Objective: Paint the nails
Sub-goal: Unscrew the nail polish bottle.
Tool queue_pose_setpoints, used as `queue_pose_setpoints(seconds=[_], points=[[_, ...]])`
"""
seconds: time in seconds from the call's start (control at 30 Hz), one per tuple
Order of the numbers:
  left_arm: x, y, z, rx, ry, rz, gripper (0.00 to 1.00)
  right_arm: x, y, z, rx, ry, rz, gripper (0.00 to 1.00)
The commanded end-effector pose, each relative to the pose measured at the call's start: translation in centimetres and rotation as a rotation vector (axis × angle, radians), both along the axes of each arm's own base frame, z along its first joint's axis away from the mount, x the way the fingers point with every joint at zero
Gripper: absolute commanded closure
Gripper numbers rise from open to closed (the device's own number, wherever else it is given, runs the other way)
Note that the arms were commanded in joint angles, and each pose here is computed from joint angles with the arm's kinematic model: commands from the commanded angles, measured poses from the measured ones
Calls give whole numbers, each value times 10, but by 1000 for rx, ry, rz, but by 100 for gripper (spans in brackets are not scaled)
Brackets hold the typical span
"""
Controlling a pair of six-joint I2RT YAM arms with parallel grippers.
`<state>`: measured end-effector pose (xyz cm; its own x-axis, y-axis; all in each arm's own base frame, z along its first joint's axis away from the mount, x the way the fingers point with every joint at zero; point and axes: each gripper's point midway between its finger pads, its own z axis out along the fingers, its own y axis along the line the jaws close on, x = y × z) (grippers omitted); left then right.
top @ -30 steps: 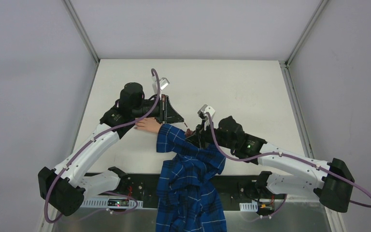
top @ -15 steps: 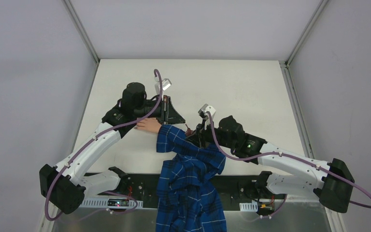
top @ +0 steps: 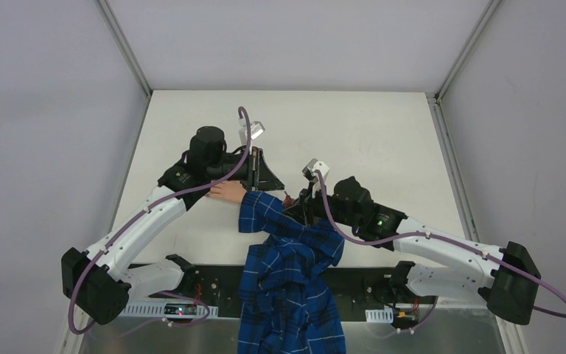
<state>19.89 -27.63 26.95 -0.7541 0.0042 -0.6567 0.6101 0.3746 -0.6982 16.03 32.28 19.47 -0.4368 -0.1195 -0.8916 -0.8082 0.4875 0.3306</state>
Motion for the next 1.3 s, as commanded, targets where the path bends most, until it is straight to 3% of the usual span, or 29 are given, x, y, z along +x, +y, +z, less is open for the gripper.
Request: queue_pose_setpoints(seconds=[0.0,0.53,0.83,1.27], points=[[-1,-6,20,-36,-71,-37,100,8,8,43,104,-70,-6,100],[7,-1,16,-9,-96,10,100,14,-2,50,123,-95,-65,100],[48,34,12,20,-110,185,100,24,-41,80,132,-151,-168,100],[102,100,-5,84,-106,440,100,27,-49,61,106,-108,-152,100]])
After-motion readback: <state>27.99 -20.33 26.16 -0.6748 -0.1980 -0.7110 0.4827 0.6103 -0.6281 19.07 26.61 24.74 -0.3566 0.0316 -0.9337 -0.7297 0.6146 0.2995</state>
